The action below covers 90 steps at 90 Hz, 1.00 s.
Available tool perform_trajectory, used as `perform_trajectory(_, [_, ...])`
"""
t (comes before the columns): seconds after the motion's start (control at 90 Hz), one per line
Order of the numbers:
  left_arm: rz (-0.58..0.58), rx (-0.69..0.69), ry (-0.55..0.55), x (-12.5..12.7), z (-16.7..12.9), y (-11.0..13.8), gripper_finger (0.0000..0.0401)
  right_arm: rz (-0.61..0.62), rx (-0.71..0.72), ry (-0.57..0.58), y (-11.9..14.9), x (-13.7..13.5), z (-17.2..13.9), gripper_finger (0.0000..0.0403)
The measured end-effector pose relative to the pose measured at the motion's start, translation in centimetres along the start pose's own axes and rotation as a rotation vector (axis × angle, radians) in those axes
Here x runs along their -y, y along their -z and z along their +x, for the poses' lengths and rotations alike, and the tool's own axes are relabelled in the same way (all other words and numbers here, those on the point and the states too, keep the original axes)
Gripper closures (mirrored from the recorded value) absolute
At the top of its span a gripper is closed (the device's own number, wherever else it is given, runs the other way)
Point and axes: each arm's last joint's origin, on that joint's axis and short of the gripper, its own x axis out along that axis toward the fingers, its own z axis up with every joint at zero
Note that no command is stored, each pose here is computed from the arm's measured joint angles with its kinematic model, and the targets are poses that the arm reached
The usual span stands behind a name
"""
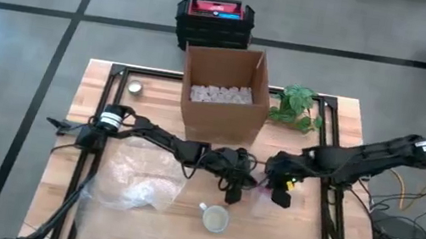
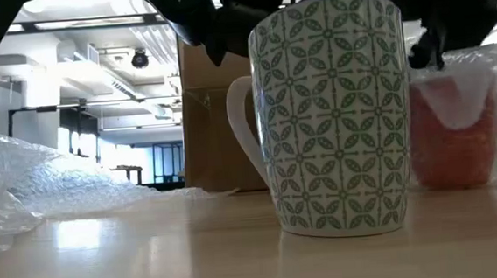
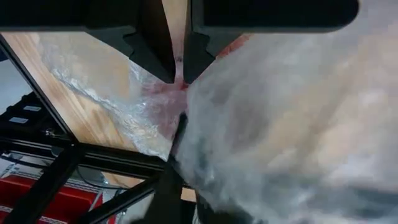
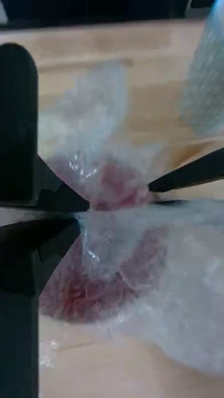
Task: Wrap mug
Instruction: Wrap the orange mug in bubble wrap
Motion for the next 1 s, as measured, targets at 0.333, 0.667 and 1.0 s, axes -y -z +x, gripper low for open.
perform_trajectory(0.333, [-0.02,-0.027,0.032,2.1,-3.7,-3.7,0.038,-0.025,-0.083,0.039,-0.6,0.2,2.8,0.0403])
perform_trajectory(0.667, [0.05,-0.238,-0.387,1.5,-8.0,-2.7,0.038,-0.036,-0.037,0.039,-0.6,0.2,2.0,0.0403])
perform_trajectory(1.0, [0.047,0.038,-0.156,0.1,-2.4,0.1,0.038,-0.05,-0.03,0.036,-0.6,0.1,2.0,0.0403])
